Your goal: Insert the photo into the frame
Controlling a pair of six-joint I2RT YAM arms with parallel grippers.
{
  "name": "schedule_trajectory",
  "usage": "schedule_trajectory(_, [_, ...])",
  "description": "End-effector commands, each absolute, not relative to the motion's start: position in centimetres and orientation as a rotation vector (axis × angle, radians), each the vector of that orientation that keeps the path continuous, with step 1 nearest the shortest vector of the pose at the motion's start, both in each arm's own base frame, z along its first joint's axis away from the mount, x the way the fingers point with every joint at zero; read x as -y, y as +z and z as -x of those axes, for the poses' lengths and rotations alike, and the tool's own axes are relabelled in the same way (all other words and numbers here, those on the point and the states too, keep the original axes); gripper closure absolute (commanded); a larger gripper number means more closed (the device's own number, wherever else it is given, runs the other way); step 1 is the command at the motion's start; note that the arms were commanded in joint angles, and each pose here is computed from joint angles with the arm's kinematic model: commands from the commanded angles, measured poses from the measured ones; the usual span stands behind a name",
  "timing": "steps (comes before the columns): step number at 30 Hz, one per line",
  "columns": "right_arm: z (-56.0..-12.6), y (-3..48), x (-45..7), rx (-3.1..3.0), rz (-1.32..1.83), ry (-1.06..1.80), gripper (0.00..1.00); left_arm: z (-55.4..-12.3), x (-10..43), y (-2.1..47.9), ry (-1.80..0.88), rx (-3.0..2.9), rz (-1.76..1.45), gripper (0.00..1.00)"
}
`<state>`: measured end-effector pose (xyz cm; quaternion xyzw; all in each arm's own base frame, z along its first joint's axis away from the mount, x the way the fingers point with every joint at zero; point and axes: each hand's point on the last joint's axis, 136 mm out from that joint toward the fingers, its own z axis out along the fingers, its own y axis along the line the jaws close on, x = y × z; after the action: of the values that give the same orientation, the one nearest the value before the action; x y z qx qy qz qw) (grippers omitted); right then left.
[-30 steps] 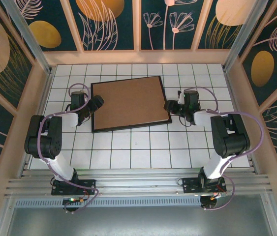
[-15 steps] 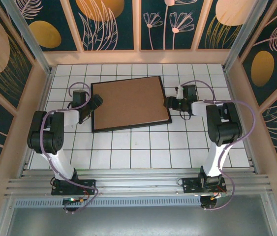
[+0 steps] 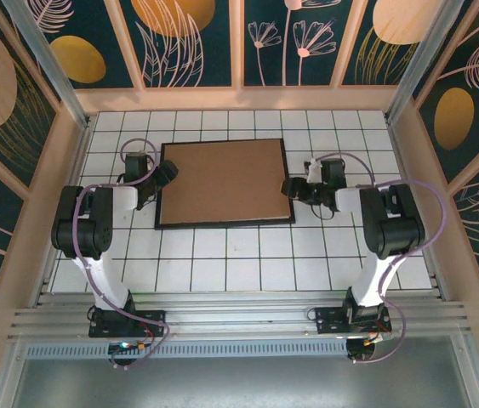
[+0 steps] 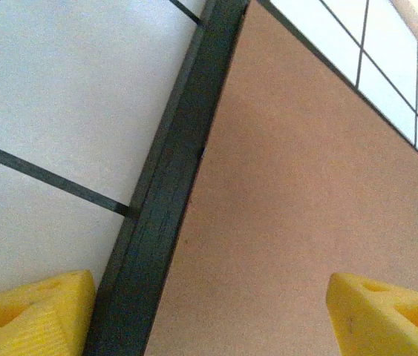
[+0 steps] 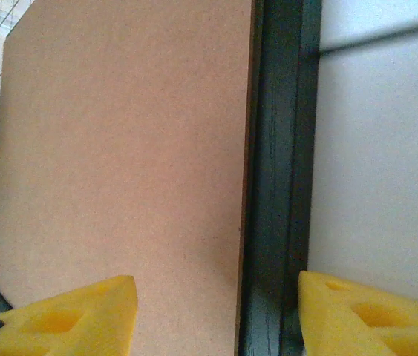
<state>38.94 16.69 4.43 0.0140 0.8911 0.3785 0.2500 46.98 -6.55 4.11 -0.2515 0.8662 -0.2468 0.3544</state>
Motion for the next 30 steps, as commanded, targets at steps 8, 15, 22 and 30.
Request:
schedule_trajectory(8, [-43.6,8.1,-13.7,-2.361,-0.081,0.662,0.33,-45.9,8.0,3.6,-0.687,-2.281,0.619,0.18])
schedule_trajectory(15, [-48.2,7.6,-15.4,-2.365,-0.011,0.645,0.3,-45.9,7.7,3.4,-0.662,-2.284,0.626,0.18])
schedule_trajectory(22, [-49.5,6.5,-17.2,-2.39,0.028,0.692,0.34,-46.1,7.8,3.2,-0.672,-2.287,0.626,0.18])
schedule_trajectory(30, [-49.1,5.4,-18.0,-2.418,0.05,0.714,0.37,-46.1,7.8,3.2,-0.671,-2.287,0.621,0.18])
